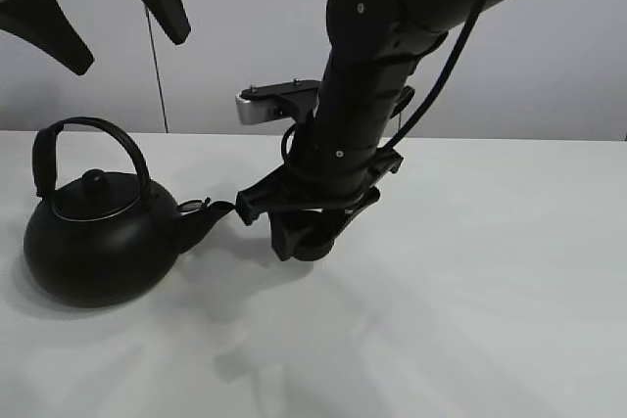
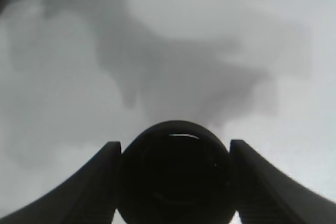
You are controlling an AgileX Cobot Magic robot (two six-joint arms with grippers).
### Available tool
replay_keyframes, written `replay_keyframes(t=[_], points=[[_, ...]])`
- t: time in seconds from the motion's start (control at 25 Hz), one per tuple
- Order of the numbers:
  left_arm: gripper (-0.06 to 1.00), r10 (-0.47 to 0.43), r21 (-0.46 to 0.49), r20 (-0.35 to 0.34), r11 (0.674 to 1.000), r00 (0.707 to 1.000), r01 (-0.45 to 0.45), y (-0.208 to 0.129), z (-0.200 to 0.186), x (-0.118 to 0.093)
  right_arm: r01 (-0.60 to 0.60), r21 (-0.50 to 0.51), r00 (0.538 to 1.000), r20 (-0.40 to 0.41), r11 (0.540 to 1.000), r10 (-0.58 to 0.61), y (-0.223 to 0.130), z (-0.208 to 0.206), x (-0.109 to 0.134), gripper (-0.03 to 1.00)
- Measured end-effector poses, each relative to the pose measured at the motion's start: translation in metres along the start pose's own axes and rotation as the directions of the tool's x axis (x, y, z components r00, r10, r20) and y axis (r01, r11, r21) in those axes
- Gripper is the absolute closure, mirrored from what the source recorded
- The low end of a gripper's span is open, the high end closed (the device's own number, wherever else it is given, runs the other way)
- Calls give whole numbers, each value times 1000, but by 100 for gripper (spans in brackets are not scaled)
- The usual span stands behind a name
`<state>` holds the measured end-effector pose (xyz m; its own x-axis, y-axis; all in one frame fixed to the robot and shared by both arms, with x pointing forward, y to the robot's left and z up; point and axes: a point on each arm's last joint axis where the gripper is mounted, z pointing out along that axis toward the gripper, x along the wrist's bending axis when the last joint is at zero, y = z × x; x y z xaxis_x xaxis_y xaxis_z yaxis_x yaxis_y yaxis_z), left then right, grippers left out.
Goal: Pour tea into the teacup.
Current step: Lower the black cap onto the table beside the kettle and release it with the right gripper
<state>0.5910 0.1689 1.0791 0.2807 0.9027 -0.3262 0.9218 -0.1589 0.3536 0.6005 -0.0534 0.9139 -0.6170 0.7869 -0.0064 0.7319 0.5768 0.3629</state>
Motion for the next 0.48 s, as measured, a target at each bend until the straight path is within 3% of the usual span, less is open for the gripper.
replay_keyframes(t=[0.48], points=[[27, 0, -1, 0, 1000, 1000, 0, 0, 0, 0, 32, 48, 999, -11, 998, -32, -6, 18, 13, 57]])
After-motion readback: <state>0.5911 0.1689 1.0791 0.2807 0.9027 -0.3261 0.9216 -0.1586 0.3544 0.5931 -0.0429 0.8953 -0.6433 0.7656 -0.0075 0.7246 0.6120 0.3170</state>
